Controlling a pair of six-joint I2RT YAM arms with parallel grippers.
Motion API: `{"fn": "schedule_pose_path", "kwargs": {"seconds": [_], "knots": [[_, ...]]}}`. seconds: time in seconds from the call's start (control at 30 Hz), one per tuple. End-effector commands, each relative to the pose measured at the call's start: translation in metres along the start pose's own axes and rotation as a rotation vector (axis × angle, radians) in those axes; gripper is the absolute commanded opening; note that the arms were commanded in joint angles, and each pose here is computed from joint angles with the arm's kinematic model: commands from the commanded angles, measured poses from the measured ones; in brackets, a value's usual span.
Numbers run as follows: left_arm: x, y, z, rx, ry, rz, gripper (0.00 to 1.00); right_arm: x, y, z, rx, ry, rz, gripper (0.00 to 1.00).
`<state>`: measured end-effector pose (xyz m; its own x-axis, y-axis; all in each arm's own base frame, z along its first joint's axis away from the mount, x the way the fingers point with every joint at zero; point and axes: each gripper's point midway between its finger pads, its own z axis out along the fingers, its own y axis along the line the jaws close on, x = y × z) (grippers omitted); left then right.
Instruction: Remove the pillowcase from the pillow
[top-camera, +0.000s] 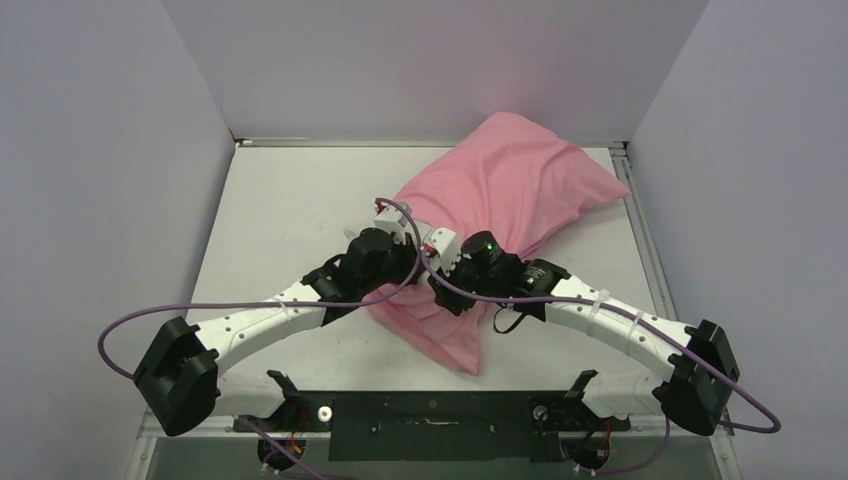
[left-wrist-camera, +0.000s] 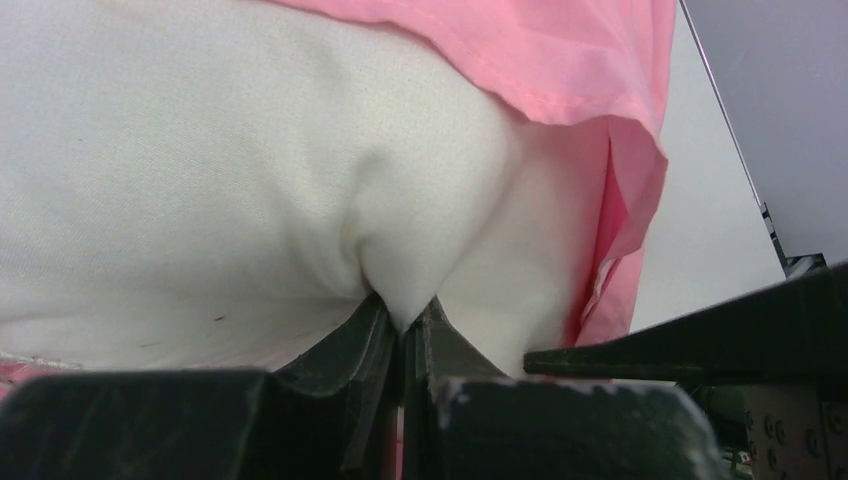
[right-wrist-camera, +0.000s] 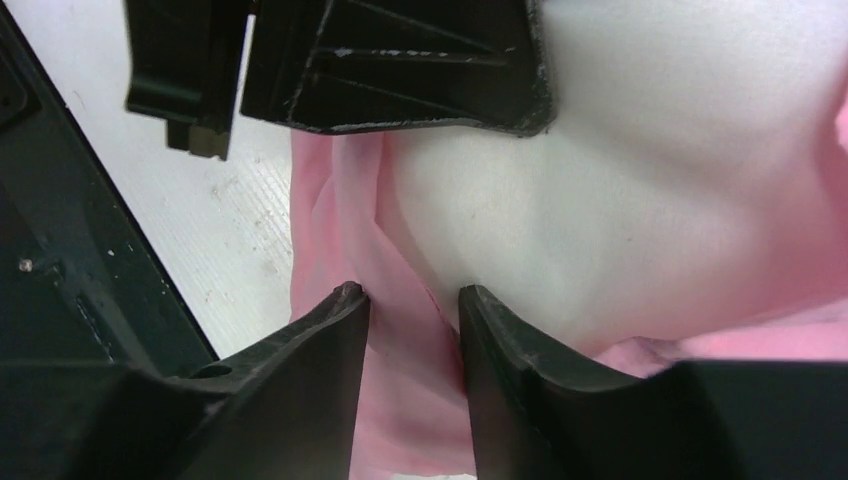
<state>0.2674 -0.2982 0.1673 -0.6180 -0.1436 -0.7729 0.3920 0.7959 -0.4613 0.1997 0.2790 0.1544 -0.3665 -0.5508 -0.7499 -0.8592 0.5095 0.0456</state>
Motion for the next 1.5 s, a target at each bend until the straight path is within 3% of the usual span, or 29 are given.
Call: {"fn": "schedule_pose_path", "kwargs": {"seconds": [0.0, 0.1, 0.17, 0.37, 0.67, 1.1, 1.47], "knots": [[-0.041, -0.014, -0.008, 0.052, -0.088, 0.000, 0.00, -0.031, 0.014, -0.002, -0.076, -0.075, -0.070, 0.32], [-0.049, -0.007, -0.006, 0.039, -0.094, -0.026, 0.00, -0.023, 0.026, -0.004, -0.115, -0.045, -0.079, 0.10], [-0.058, -0.002, -0.003, 0.035, -0.098, -0.052, 0.00, -0.011, 0.034, -0.005, -0.144, -0.008, -0.080, 0.05], [-0.089, -0.003, 0.003, 0.086, -0.132, -0.130, 0.00, 0.026, 0.042, 0.003, -0.163, 0.088, -0.014, 0.05], [-0.148, -0.010, -0.007, 0.170, -0.236, -0.190, 0.00, 0.075, 0.026, 0.023, -0.038, 0.222, 0.128, 0.05], [-0.202, 0.009, -0.030, 0.192, -0.337, -0.218, 0.00, 0.097, -0.004, 0.032, 0.085, 0.264, 0.286, 0.05], [-0.209, 0.034, -0.037, 0.172, -0.323, -0.227, 0.00, 0.101, -0.029, 0.034, 0.240, 0.208, 0.418, 0.05]]}}
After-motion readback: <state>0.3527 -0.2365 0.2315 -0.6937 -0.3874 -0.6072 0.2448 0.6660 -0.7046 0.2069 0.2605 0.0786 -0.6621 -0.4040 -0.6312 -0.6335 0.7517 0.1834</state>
